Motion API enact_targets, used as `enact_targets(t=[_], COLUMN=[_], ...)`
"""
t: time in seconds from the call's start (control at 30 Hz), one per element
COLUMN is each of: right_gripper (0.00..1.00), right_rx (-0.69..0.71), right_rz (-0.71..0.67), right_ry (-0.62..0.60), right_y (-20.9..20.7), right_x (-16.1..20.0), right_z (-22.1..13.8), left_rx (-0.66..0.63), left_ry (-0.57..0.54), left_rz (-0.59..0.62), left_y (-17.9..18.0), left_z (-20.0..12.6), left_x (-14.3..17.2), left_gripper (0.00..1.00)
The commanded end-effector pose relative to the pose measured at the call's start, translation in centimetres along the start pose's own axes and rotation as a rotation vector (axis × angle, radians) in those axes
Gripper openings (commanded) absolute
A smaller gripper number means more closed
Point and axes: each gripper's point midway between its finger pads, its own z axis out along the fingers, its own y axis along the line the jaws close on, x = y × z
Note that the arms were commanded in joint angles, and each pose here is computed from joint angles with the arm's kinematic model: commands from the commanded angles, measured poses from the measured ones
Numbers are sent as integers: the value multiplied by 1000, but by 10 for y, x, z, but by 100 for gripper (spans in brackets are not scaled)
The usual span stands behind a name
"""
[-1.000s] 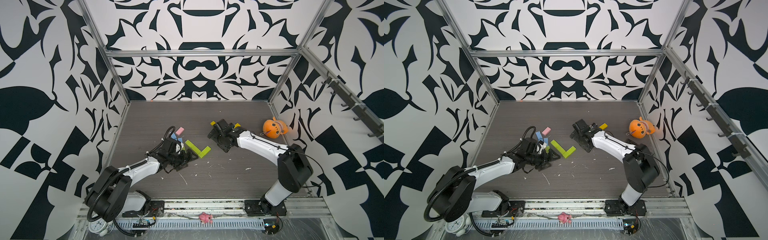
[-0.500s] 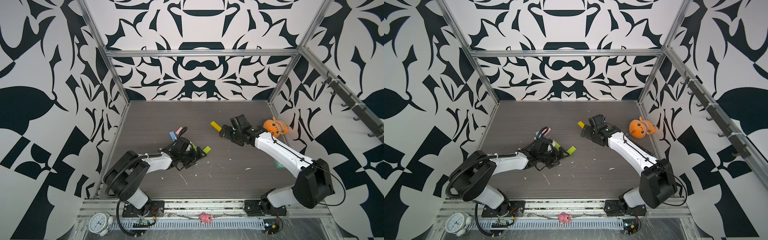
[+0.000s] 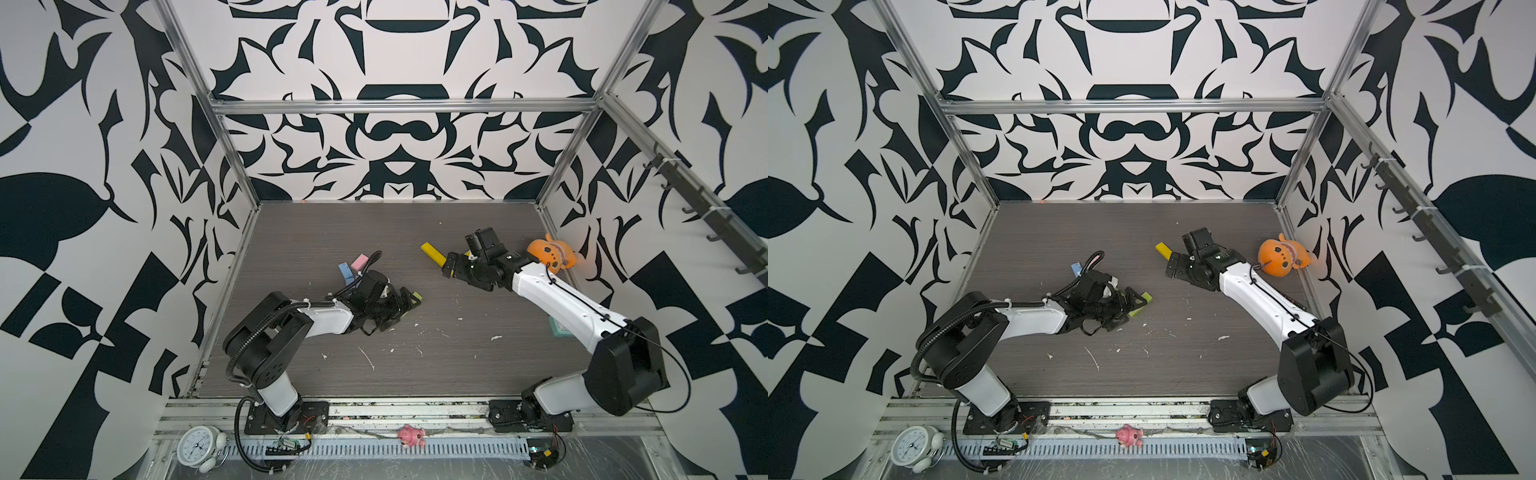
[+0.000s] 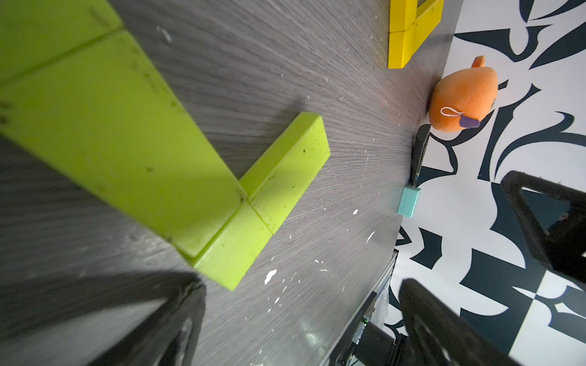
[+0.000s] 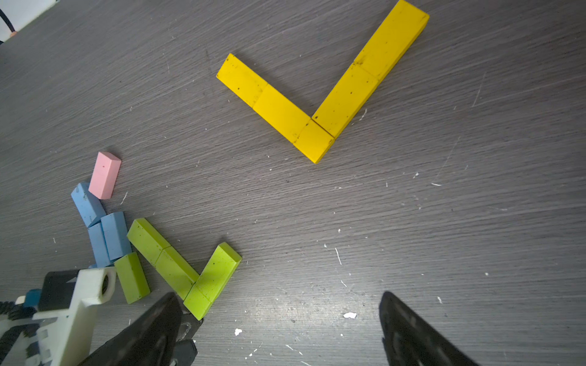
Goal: Assemble the letter v with building blocks
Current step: Adjust the building block at the center of the board.
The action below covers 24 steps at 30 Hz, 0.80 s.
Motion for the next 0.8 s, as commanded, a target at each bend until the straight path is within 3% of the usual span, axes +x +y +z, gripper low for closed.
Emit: enact_targets(t=[0.0, 0.53, 0.67, 0.77], right_gripper=[99, 99, 99, 99], right_rx=[-21, -26, -26, -23], right_rz=[-20, -4, -47, -81], right_ry=[-15, -5, -11, -17], right_y=[3, 2, 5, 7], right_x=[-5, -2, -7, -11], right_z=[-11, -7, -12, -16], left_rx=[-153, -186, -253, -318], left_ry=[9, 29, 33, 4], left_rz=[-71, -80, -31, 69], left_y=[46, 51, 41, 25], left_z=[8, -2, -23, -51], left_x=[7, 15, 9, -5], left_gripper=[99, 99, 100, 99])
